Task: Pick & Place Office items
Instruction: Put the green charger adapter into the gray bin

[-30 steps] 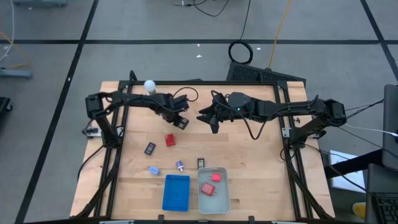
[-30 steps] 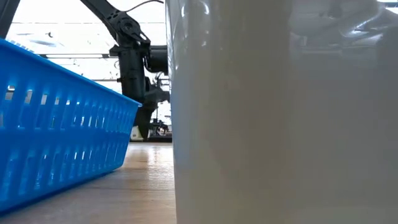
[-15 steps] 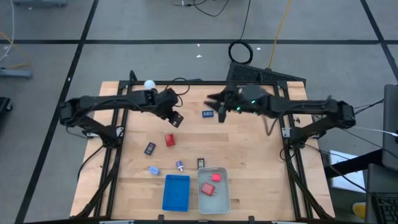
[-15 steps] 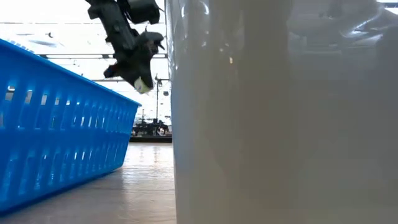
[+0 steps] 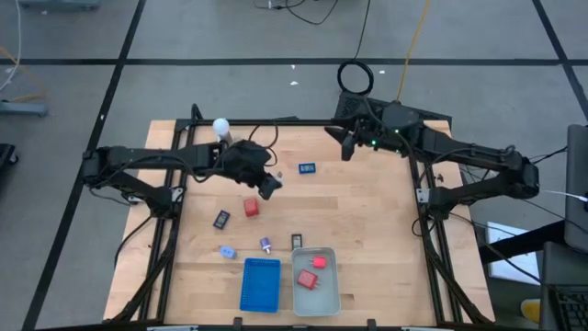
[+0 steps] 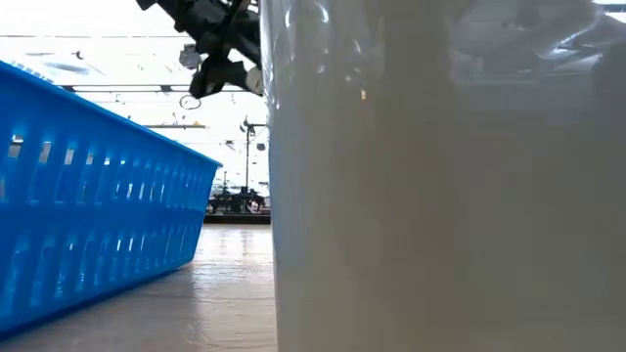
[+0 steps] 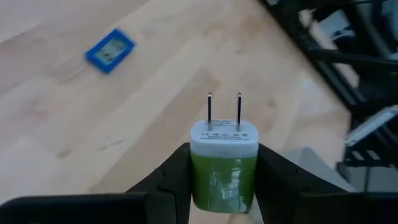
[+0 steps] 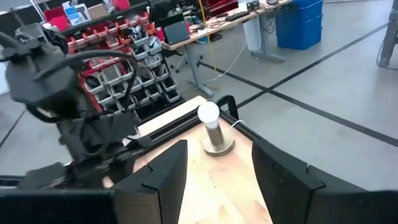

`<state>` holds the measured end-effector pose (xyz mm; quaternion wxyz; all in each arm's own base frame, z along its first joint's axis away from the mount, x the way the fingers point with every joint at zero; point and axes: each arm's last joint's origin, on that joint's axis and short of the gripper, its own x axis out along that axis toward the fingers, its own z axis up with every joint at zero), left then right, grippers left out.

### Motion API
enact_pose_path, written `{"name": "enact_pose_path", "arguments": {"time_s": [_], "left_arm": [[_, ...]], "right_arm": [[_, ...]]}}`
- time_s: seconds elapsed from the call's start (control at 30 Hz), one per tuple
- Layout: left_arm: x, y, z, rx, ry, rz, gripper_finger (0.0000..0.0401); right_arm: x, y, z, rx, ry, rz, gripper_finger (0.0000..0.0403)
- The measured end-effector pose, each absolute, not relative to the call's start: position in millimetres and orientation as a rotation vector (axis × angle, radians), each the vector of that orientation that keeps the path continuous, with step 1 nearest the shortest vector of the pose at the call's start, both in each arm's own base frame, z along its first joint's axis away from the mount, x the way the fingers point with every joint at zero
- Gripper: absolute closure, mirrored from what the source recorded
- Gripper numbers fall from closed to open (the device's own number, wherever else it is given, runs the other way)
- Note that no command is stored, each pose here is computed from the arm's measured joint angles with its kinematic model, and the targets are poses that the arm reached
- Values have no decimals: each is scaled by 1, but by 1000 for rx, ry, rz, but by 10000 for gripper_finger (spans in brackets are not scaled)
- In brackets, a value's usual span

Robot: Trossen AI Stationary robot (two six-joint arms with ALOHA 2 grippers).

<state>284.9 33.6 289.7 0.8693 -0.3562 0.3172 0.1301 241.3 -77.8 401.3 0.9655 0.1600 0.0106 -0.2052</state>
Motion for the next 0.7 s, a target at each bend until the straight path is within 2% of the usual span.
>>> {"name": "enact_pose_path", "arguments": {"time_s": [0.43, 0.7], "left_arm": [[290, 4, 367, -533, 528, 147, 272], [289, -10, 390, -453, 467, 72, 272]], "right_arm": [[234, -97, 397, 337, 52, -503, 232], [226, -112, 393, 341, 84, -575, 232]]}}
